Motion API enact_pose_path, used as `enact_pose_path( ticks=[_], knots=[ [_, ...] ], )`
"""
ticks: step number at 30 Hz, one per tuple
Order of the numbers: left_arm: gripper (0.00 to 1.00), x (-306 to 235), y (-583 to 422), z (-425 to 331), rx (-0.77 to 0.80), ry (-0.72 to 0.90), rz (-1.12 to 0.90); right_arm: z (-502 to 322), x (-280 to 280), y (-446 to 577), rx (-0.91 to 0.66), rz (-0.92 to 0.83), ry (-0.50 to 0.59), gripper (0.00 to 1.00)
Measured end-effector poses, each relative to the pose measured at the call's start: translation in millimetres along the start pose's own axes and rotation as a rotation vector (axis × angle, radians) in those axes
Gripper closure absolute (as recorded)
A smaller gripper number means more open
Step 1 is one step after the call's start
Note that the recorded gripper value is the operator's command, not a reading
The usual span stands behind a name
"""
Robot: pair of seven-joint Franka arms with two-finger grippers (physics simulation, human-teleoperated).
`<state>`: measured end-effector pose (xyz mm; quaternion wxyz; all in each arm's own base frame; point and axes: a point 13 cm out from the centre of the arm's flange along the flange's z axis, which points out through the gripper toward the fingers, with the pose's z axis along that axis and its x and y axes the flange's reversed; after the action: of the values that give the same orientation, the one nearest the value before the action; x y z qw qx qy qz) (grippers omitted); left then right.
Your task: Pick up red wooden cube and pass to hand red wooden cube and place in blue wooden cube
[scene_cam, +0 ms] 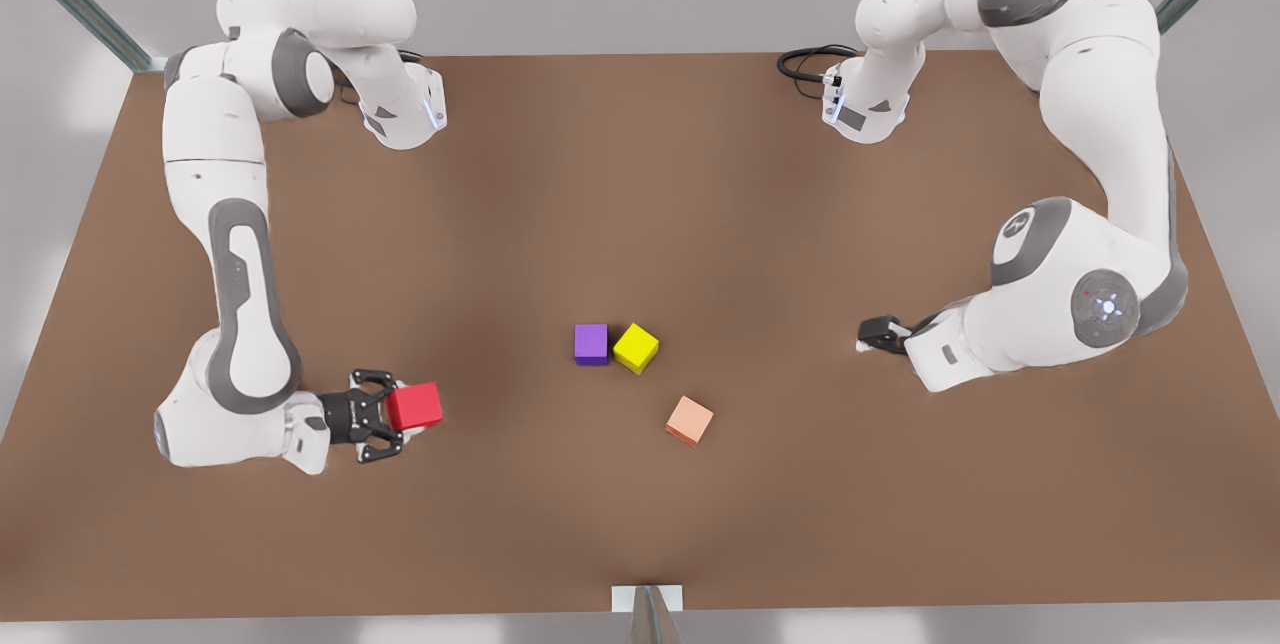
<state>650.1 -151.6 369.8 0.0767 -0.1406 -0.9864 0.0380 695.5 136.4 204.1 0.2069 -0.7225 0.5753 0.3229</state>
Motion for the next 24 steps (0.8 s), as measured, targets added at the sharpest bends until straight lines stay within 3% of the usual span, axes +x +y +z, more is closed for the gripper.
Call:
enact_pose_path(
  ticks=[1, 2, 5, 8, 12, 18, 24],
  knots=[
    [0.00, 38.3, 24.2, 9.8, -0.186, 0.089, -0.096, -20.9, 7.9, 10.0, -0.017, -0.005, 0.063, 0.42],
    [0.00, 68.3, 43.1, -0.4, -0.245, 0.119, -0.169, -49.4, 14.2, 20.9, -0.026, -0.003, 0.130, 0.42],
    [0.00, 94.5, 53.4, -18.5, -0.192, 0.135, -0.251, -113.2, 45.3, 56.1, -0.059, 0.066, 0.289, 0.41],
    [0.00, 70.1, 28.9, -30.9, -0.119, 0.093, -0.225, -139.8, 73.5, 80.3, -0.115, 0.145, 0.434, 0.41],
    [0.00, 54.9, 75.6, -35.7, -0.044, 0.071, -0.283, -152.0, 114.7, 95.2, -0.159, 0.235, 0.613, 0.42],
    [0.00, 55.1, 73.5, -31.2, -0.030, 0.087, -0.262, -156.6, 158.1, 96.2, -0.094, 0.318, 0.732, 0.41],
    [0.00, 56.7, 75.4, -30.3, -0.022, 0.092, -0.258, -150.6, 190.9, 82.8, 0.046, 0.359, 0.768, 0.41]
  ],
)
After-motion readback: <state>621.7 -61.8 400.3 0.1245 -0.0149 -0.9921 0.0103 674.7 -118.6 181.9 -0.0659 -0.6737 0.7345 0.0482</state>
